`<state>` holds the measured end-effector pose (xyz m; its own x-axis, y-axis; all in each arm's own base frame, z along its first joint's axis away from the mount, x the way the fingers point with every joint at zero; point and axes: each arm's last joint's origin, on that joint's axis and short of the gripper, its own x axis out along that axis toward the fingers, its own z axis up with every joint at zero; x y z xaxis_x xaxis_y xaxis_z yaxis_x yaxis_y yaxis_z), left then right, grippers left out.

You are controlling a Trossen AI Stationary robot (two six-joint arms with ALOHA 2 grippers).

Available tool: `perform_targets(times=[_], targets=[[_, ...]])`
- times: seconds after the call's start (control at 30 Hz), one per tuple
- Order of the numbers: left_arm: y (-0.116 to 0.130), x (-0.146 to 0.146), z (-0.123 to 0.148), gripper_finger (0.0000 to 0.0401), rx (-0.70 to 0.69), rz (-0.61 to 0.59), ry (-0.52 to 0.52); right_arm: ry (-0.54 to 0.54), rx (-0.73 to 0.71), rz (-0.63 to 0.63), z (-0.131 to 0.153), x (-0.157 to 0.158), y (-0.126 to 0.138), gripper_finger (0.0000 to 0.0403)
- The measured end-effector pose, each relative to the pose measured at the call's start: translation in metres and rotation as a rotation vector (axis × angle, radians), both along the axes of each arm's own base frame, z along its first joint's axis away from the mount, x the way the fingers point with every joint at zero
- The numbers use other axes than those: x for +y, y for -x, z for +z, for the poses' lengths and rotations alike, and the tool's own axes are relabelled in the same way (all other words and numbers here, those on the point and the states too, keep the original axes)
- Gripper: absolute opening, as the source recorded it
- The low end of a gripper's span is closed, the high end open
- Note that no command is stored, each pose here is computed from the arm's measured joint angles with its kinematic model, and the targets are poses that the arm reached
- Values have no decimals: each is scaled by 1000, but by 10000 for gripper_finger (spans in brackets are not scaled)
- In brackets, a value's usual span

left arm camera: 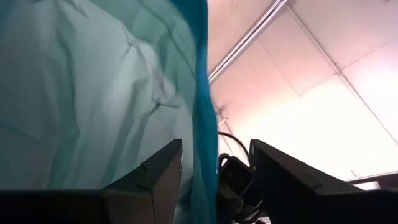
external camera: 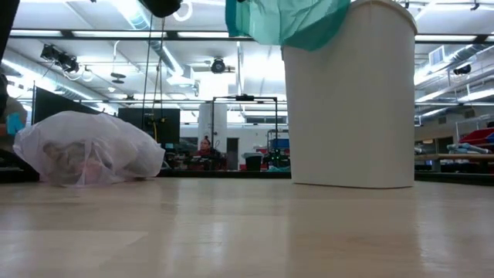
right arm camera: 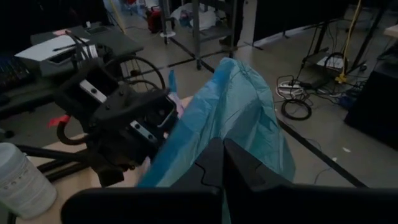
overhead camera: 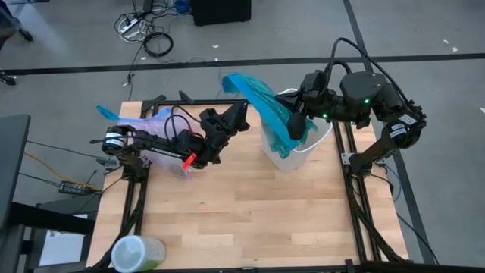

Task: Place trash/remove bag and relplace
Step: Put the blue trash bag into the white trash bin

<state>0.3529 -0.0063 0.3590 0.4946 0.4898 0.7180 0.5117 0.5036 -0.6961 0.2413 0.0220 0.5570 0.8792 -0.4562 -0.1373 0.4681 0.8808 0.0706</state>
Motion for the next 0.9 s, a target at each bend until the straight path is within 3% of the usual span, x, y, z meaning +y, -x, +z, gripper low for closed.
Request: perform_targets(times=[0.9], targets=[[-1, 8, -1, 198, 43, 90, -24, 14, -27, 10, 3, 0, -2, 0]])
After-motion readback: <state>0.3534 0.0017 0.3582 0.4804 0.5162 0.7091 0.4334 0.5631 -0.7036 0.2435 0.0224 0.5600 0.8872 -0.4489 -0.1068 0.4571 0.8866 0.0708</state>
